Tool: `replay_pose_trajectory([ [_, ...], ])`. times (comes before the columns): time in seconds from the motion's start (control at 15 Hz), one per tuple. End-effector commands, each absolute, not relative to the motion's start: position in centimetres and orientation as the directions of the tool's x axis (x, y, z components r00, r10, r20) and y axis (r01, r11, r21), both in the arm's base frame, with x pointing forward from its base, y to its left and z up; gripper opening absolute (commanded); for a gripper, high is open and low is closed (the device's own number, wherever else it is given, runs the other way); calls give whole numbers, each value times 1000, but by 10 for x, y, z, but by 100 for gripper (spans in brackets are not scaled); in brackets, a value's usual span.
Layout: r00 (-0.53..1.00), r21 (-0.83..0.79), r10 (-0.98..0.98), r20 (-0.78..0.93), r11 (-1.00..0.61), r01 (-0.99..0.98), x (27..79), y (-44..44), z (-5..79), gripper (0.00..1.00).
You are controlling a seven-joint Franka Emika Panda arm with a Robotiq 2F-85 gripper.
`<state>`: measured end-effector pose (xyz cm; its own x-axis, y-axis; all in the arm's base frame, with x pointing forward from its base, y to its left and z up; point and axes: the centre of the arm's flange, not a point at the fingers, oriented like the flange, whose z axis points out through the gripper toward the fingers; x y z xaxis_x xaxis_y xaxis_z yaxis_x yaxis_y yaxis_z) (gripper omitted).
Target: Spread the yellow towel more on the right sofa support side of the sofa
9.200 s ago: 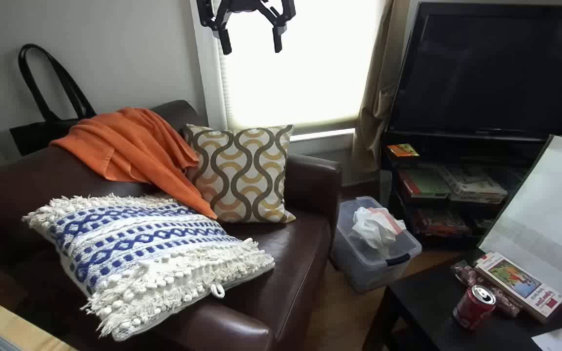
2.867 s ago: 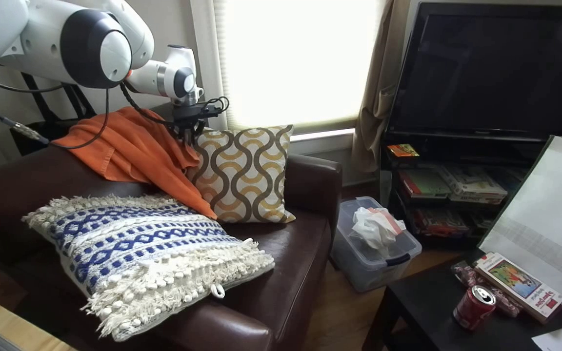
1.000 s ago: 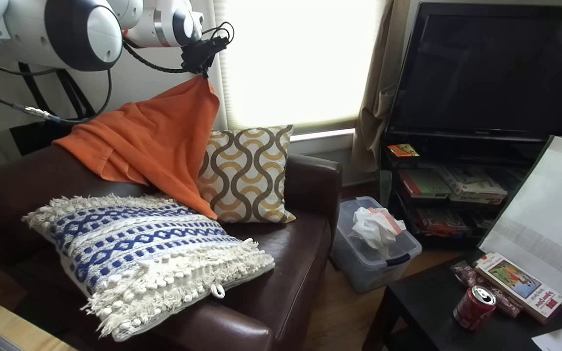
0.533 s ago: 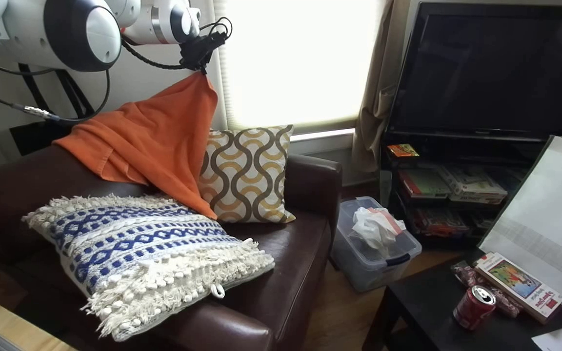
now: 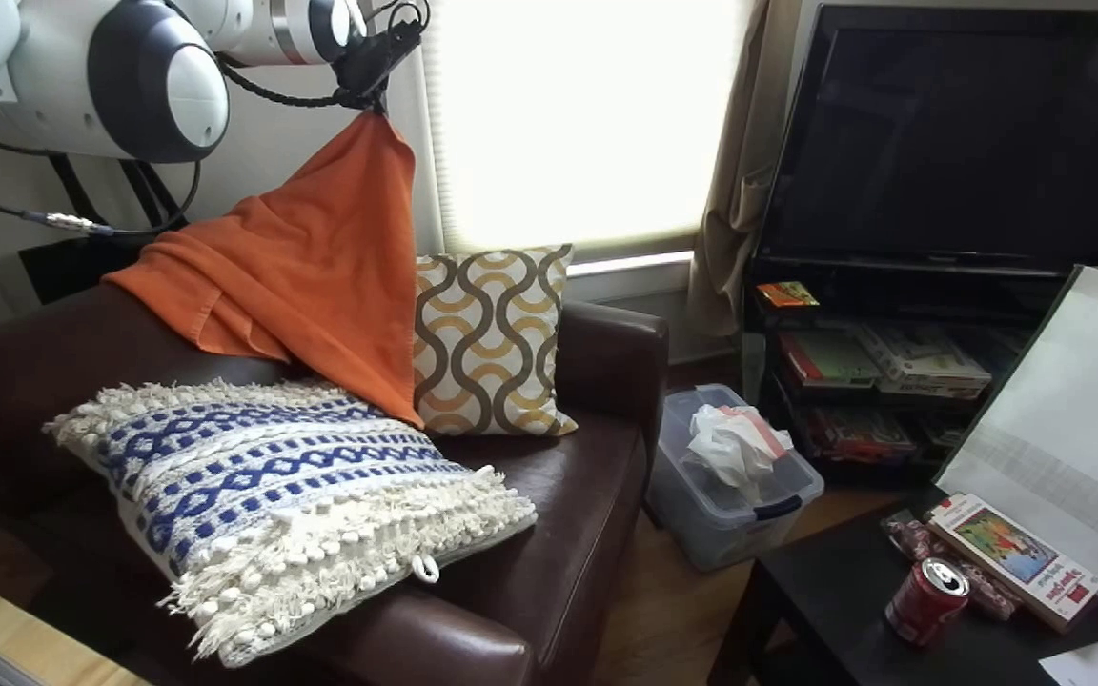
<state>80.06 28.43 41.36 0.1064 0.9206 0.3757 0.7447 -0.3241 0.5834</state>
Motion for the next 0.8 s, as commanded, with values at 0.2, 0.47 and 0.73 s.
replay_pose_trajectory([
  [0.2, -32, 661, 911, 411, -273, 699, 865, 328, 425, 1],
  [0.47, -112, 673, 880, 462, -266, 690, 856, 354, 423, 1],
  [0.73, -175, 685, 857, 485, -248, 685, 848, 377, 416, 1],
])
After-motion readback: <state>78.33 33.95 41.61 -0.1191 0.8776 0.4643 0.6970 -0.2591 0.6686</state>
